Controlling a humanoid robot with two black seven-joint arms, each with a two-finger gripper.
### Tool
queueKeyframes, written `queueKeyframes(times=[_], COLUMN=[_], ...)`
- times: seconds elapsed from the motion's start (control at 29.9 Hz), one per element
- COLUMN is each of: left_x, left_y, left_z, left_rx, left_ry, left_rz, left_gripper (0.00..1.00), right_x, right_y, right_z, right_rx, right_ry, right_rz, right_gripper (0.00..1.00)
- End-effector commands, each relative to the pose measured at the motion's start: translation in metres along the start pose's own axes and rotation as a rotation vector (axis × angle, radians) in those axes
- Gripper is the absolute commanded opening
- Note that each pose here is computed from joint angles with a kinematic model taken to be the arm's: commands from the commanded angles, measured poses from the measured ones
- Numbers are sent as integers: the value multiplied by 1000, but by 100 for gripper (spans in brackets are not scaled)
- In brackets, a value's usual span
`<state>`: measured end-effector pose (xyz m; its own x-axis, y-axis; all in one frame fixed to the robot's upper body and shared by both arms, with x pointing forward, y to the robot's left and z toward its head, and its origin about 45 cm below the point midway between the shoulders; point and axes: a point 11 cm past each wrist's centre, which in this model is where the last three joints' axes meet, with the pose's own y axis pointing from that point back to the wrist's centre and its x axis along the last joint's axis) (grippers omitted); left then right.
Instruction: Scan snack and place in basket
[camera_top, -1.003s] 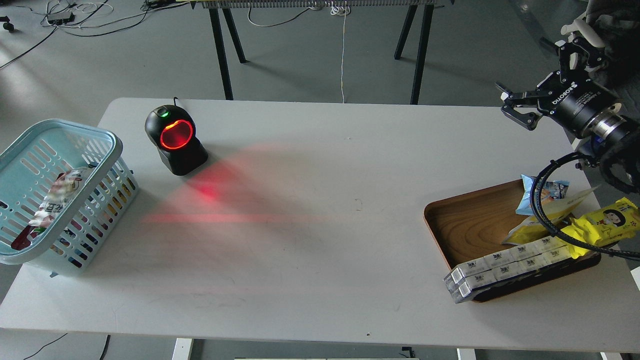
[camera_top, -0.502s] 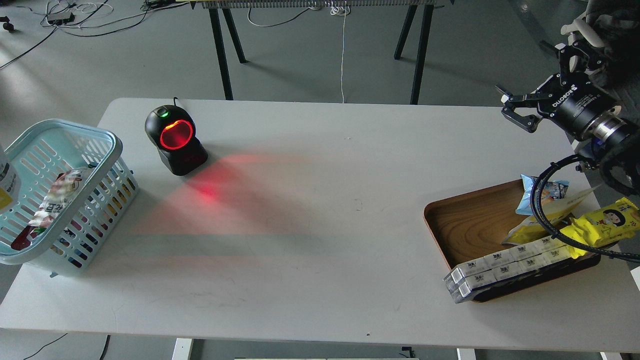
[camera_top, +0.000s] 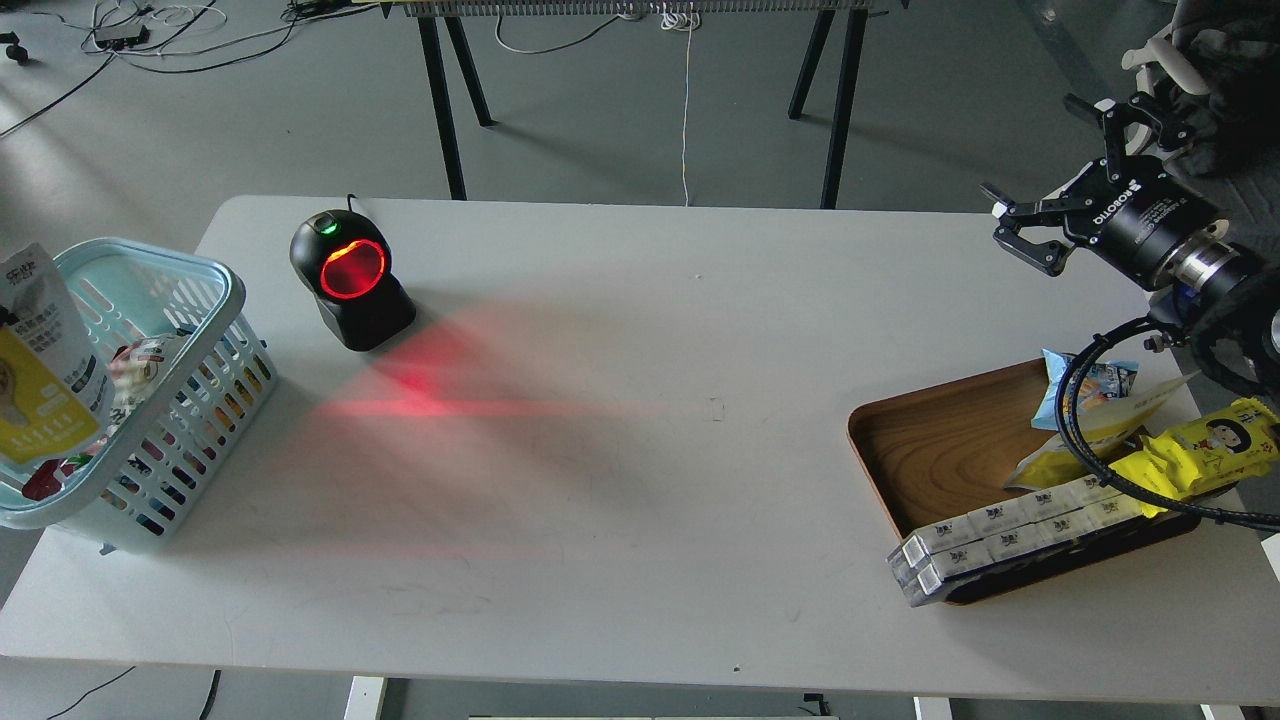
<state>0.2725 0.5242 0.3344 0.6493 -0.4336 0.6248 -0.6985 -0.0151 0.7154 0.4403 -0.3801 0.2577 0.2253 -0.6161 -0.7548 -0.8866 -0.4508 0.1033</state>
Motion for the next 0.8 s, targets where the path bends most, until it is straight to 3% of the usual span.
queueKeyframes(times=[0.0, 0.2, 0.33, 0.53, 0.67, 0.77], left_x=[-3, -8, -7, 3, 25, 50], left_y=[-8, -14, -15, -11, -4, 5], left_z=[1, 2, 0, -2, -8, -13], left_rx=[-7, -16, -15, -8, 11, 28], left_ry=[5, 7, 16, 19, 7, 9], left_rz=[4, 1, 15, 72, 151, 230], left_gripper=[2, 8, 22, 54, 93, 98], right_x=[0, 2, 0, -3, -6, -8], right_y=[0, 1, -1, -2, -4, -5], right_z=[1, 2, 2, 0, -3, -5], right_rx=[-2, -4, -5, -2, 1, 3], right_ry=[-1, -3, 0, 3, 7, 10], right_rz=[0, 4, -1, -7, -13, -19], right_gripper=[99, 99, 99, 99, 100, 100])
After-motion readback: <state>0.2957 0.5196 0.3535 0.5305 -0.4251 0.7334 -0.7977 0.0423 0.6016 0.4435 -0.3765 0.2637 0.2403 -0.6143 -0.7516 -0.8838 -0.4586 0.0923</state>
